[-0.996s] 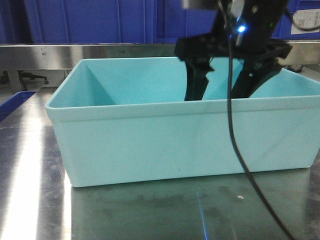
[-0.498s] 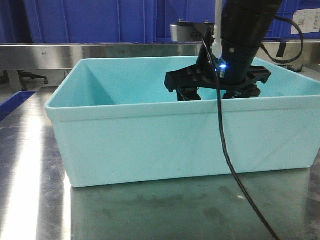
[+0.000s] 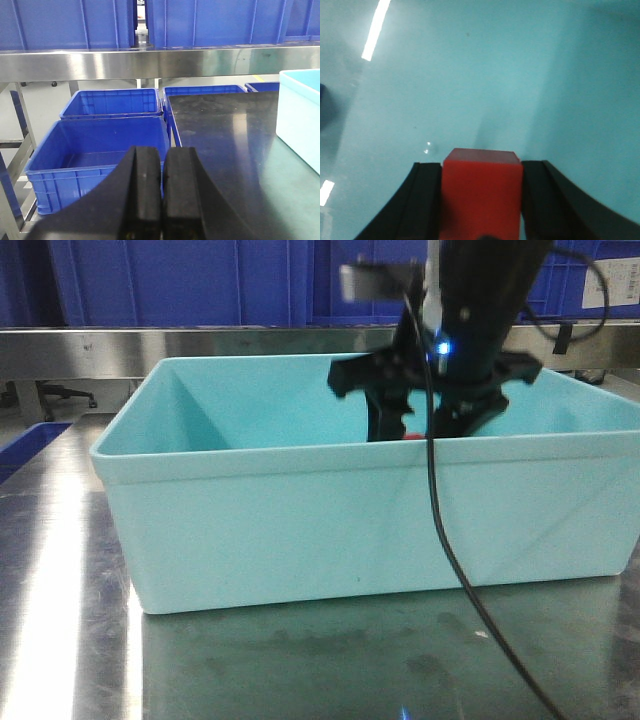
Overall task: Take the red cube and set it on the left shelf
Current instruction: 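Lift the red cube out of the teal bin with the right gripper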
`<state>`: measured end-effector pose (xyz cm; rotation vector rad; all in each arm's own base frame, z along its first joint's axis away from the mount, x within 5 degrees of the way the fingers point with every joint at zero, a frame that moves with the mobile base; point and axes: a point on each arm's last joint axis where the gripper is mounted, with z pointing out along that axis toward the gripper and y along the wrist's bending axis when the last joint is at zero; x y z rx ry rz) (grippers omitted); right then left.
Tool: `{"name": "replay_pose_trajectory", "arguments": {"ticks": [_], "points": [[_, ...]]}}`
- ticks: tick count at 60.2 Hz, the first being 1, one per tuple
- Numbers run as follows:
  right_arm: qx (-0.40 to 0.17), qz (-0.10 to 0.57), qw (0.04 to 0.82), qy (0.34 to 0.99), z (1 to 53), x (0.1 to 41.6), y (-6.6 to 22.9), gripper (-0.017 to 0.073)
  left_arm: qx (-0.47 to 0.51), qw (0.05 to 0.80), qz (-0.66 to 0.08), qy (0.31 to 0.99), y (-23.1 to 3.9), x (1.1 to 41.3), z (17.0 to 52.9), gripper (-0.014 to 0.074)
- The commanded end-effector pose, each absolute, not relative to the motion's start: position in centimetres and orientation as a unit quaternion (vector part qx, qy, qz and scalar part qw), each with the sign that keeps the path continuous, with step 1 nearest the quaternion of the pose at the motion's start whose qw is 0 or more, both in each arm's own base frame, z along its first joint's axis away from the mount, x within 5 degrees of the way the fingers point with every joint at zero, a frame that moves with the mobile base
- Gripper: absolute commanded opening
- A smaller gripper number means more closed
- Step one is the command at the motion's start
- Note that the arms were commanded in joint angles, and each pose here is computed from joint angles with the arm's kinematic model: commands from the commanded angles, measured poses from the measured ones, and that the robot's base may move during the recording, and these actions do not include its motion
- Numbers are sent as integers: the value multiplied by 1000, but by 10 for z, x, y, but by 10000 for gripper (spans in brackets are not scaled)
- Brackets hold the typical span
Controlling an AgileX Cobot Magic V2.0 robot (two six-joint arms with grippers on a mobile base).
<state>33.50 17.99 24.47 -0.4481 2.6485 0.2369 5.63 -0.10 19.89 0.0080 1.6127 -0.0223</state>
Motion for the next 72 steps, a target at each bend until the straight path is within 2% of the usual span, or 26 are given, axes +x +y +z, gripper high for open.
{"name": "replay_pose_trajectory", "arguments": {"ticks": [1,16,27,52,72], "points": [[-158,112,310,931,306,326,173,241,2,720,-14,693,-1,56,200,101],[-152,145,413,886,381,276,147,234,2,720,-14,693,-1,56,200,101],[-145,167,483,847,401,225,120,234,2,720,-14,693,-1,56,200,101],[-127,205,608,756,370,129,69,234,2,720,-14,693,-1,56,200,101],[-119,221,656,712,348,90,48,234,2,720,-14,693,-1,56,200,101]]}}
